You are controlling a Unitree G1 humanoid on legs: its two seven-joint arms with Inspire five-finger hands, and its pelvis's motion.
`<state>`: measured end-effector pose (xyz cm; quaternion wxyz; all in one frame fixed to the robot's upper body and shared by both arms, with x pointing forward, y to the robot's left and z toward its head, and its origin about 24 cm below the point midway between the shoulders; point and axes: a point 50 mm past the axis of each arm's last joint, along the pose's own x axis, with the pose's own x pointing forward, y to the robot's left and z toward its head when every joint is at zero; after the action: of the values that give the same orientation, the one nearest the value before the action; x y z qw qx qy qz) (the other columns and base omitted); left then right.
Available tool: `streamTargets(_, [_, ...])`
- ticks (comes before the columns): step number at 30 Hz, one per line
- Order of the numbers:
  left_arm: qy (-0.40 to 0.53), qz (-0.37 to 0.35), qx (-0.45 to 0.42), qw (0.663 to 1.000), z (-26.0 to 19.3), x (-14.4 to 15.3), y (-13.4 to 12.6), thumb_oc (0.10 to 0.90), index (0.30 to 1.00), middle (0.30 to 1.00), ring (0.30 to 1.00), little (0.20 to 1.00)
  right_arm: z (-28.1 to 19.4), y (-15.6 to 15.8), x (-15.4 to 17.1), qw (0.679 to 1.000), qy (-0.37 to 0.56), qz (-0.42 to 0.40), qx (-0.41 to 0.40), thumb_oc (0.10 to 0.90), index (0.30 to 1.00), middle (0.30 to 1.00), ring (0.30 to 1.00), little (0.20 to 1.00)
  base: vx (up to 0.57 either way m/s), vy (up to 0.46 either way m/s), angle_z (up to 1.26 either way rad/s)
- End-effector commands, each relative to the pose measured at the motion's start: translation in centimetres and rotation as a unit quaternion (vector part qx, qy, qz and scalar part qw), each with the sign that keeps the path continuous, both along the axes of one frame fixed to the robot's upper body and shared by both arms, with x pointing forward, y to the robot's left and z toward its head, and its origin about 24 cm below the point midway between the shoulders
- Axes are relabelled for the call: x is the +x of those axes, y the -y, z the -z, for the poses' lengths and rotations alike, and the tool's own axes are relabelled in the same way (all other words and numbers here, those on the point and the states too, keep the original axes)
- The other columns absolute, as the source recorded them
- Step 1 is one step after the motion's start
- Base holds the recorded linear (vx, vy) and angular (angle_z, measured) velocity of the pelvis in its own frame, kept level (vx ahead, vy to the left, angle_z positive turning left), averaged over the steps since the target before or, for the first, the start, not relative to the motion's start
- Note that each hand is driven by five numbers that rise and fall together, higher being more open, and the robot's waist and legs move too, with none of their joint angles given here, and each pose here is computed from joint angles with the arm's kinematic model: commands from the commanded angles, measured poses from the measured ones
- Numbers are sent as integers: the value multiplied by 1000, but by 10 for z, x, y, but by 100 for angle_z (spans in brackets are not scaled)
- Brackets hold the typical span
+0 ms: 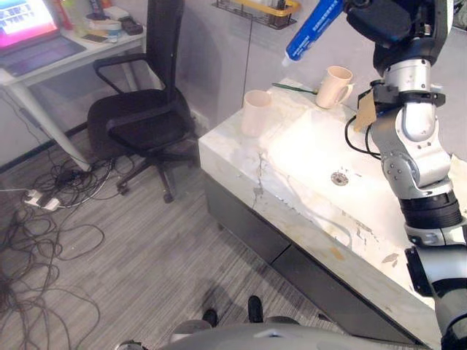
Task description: Organize the bathroom.
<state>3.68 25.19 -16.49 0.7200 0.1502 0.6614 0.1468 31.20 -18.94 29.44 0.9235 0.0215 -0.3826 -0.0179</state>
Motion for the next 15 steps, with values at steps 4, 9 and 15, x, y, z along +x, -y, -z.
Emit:
streamTargets(4, [0, 112, 53, 992, -17, 23, -41, 800, 900, 900, 900, 900, -67, 2, -35, 983, 179, 35, -17, 400, 300, 300, 300, 300, -115, 11, 79])
streamTargets(9, [32, 144, 29, 989, -13, 43, -22, 800, 900, 900, 900, 900, -67, 6, -37, 977, 209, 43, -19, 400, 300, 300, 300, 300, -205, 105, 84])
streamTargets(15, [41, 136, 36, 989, -11, 38, -20, 800, 900, 900, 900, 900, -63, -1, -41, 976, 217, 24, -7, 400, 300, 300, 300, 300, -121, 85, 3])
